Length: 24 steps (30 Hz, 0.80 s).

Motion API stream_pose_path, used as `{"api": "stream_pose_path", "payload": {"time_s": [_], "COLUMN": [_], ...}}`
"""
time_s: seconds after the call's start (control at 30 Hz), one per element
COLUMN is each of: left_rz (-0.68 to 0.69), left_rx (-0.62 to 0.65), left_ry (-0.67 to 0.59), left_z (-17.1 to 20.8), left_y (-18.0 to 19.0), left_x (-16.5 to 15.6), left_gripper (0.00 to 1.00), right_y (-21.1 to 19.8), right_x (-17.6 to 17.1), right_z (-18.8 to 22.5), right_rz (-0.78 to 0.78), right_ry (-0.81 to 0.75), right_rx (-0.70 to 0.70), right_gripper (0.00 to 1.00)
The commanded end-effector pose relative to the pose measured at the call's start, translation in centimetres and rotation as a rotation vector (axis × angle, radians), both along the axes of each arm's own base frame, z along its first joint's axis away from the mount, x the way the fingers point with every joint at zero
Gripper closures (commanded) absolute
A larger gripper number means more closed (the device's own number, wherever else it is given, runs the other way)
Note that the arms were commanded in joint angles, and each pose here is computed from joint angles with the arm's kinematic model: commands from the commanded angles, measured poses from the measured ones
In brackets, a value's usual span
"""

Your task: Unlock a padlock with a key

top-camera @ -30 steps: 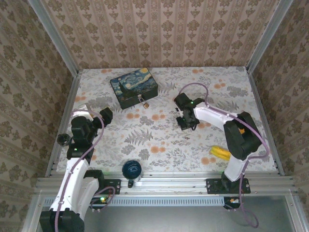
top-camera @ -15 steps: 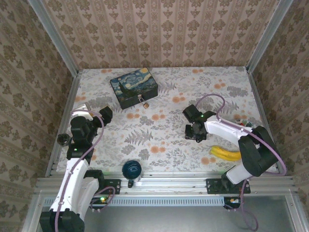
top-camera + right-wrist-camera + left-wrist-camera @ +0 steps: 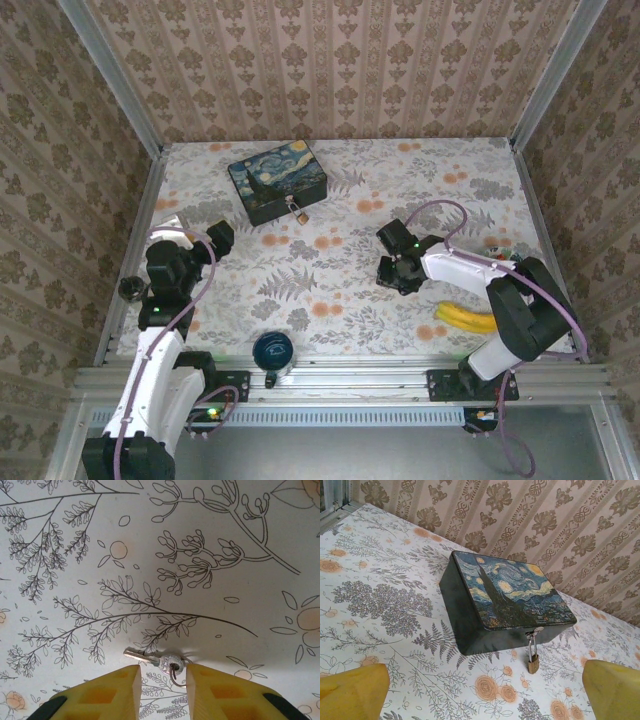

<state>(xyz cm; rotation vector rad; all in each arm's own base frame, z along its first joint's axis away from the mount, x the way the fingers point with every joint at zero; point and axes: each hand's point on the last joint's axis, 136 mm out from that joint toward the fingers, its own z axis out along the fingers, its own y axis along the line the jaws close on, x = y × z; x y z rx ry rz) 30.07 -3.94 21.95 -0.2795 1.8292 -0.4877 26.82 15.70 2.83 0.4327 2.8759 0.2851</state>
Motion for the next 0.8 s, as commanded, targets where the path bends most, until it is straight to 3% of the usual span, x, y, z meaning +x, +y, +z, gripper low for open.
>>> {"api": "stream_pose_path", "payload": {"time_s": [0.0,0.5,0.77], "left_rz": [-0.022,-0.022,-0.019], "left_rx": [-0.002,0.006,0.006], "left_ry": [-0.025,-0.032,-0.029], "left_z": [0.2,0.3,0.2], "left_y": [-0.4,-0.4,-0.3], "left_x": [-0.1,-0.1,-0.2], "left_gripper": [0.0,0.0,0.0], "right_y": [-0.3,-1.8,-3.1], "right_x": [-0.4,-1.0,-2.5], "right_z": [-0.6,1.0,1.0], "right_rz": [-0.029,-0.065,-0.159], "right_ry": [0.023,-0.027,-0.06], "right_rx": [-0.012,-0.042,-0.012], "right_gripper": [0.7,0.69,0.7]}}
